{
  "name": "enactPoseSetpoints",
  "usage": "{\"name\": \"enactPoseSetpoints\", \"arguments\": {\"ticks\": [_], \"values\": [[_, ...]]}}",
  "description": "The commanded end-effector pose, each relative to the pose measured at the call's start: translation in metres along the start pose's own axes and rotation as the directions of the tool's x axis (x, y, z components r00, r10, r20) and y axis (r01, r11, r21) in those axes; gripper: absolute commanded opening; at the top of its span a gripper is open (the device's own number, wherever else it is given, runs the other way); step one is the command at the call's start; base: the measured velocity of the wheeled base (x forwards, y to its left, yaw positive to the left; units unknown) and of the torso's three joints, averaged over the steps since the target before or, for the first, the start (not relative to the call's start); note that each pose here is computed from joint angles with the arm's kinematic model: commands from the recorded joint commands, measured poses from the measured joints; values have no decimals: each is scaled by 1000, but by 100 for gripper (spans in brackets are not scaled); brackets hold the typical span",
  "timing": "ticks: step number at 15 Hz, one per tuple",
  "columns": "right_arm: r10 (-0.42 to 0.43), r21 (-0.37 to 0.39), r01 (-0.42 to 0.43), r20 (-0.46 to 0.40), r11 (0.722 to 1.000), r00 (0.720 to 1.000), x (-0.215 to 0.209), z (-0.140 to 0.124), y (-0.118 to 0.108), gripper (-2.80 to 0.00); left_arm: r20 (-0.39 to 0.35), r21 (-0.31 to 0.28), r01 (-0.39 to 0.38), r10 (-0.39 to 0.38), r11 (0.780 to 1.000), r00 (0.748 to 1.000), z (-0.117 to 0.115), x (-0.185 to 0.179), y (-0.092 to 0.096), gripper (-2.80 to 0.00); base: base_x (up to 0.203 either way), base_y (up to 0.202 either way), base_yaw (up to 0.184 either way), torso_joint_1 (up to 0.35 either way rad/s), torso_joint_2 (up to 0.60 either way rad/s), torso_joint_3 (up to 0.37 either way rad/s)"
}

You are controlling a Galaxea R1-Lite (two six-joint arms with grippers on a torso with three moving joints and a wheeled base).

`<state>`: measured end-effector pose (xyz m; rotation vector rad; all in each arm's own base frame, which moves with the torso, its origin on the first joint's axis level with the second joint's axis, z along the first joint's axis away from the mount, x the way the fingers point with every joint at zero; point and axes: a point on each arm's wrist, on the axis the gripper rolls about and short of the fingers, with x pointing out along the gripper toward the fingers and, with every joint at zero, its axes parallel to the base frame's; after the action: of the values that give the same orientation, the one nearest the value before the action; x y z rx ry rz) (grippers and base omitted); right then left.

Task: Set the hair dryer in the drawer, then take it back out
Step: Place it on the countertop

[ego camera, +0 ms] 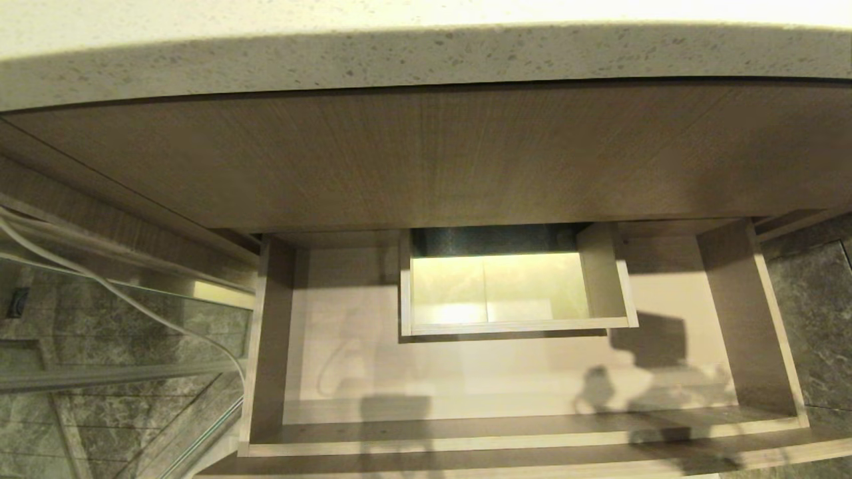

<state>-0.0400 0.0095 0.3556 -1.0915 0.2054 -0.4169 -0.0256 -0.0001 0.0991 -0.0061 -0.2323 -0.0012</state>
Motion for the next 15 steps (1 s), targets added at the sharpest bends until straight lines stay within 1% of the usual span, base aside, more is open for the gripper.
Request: {"name": "enactPoseSetpoints", "arguments": {"ticks": [1, 3, 10, 15], "values": [[-17, -7, 17, 26, 1000, 1000, -9, 1, -4, -280, -39, 0, -1, 1, 1000, 999, -12, 1, 0, -280, 0, 0, 0, 0, 0, 0], [-37, -5, 37, 53, 999, 998, -18, 1, -6, -280, -38, -1, -1, 1, 1000, 999, -11, 1, 0, -280, 0, 0, 0, 0, 0, 0], [-79, -11, 80, 95, 997, 992, -33, 4, -16, -280, -38, 0, -1, 1, 1000, 999, -11, 1, 0, -280, 0, 0, 0, 0, 0, 0], [-102, -18, 107, 174, 994, 979, -45, 8, -23, -280, -39, -1, -1, 1, 1000, 999, -12, 1, 0, -280, 0, 0, 0, 0, 0, 0]]}}
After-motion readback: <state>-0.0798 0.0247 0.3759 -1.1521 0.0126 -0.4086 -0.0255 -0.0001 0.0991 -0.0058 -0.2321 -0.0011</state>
